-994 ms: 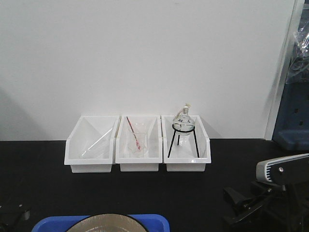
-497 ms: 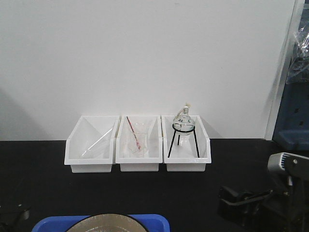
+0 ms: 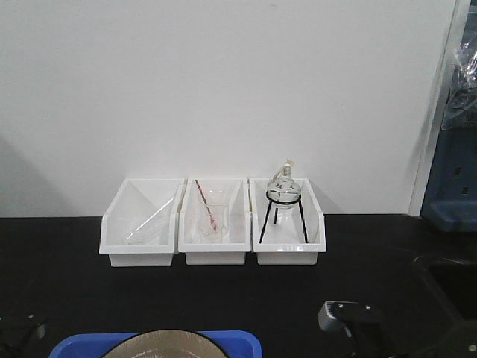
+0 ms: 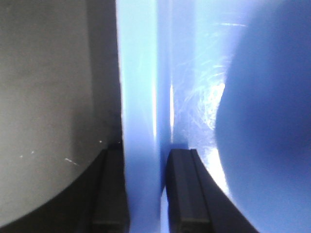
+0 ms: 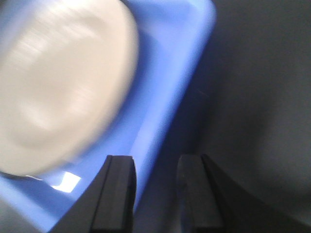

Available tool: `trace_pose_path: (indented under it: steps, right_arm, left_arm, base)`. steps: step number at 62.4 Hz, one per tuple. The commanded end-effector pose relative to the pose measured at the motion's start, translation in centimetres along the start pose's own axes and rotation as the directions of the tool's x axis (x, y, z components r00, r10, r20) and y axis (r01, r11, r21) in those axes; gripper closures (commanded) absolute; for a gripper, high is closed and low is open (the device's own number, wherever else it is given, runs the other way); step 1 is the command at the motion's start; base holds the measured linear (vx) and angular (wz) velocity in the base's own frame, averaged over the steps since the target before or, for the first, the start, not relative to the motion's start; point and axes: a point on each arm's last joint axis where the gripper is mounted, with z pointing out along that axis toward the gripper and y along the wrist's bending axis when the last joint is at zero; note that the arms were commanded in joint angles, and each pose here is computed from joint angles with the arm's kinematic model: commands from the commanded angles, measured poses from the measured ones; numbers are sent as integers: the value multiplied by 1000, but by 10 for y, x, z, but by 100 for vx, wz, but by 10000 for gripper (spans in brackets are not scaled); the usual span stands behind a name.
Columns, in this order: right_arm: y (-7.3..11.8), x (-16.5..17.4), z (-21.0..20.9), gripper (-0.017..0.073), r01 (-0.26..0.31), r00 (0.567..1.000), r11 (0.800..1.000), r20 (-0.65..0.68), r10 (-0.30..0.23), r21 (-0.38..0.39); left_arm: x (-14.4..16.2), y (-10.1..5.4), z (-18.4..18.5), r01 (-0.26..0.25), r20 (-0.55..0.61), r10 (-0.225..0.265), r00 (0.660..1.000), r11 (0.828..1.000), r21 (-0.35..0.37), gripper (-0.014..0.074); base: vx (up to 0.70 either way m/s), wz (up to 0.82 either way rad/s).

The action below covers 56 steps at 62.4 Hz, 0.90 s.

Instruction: Place disk in tray to left cabinet

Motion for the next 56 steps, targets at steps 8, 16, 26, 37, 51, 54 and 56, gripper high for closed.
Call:
trace_pose_path:
  steps: [8, 16, 26, 37, 51, 54, 56]
  right_arm:
    - [4, -30, 20, 249, 46, 997, 995, -62, -41, 91]
    - [12, -42, 35, 218, 49, 995, 997, -87, -43, 67]
    - [12, -53, 48, 185, 1, 997, 999, -80, 3, 50]
    - [9, -54, 60, 186, -78, 994, 996, -70, 81, 40]
    - [16, -47, 78, 188, -105, 990, 994, -97, 107, 28]
    - [20, -45, 82, 188, -91, 991, 995, -99, 94, 27]
    - [22, -44, 84, 190, -88, 991, 996, -96, 91, 29]
  left_arm:
    - [1, -1, 0, -7, -22, 7, 1000, 1000, 1, 600]
    - [1, -1, 0, -7, -21, 7, 1000, 1000, 1, 600]
    - [0, -1, 0, -7, -14, 7, 1000, 1000, 0, 600]
    - [-1, -1, 0, -7, -1, 7, 1000, 1000, -1, 600]
    - [-1, -1, 0, -7, 5, 7, 1000, 1000, -2, 600]
    - [-1, -1, 0, -7, 5, 7, 1000, 1000, -2, 600]
    - [-1, -1, 0, -7, 5, 7, 1000, 1000, -2, 600]
  base:
    - [0, 0]
    - [0, 0]
    - [0, 0]
    - [0, 0]
    - [0, 0]
    - [0, 0]
    - [0, 0]
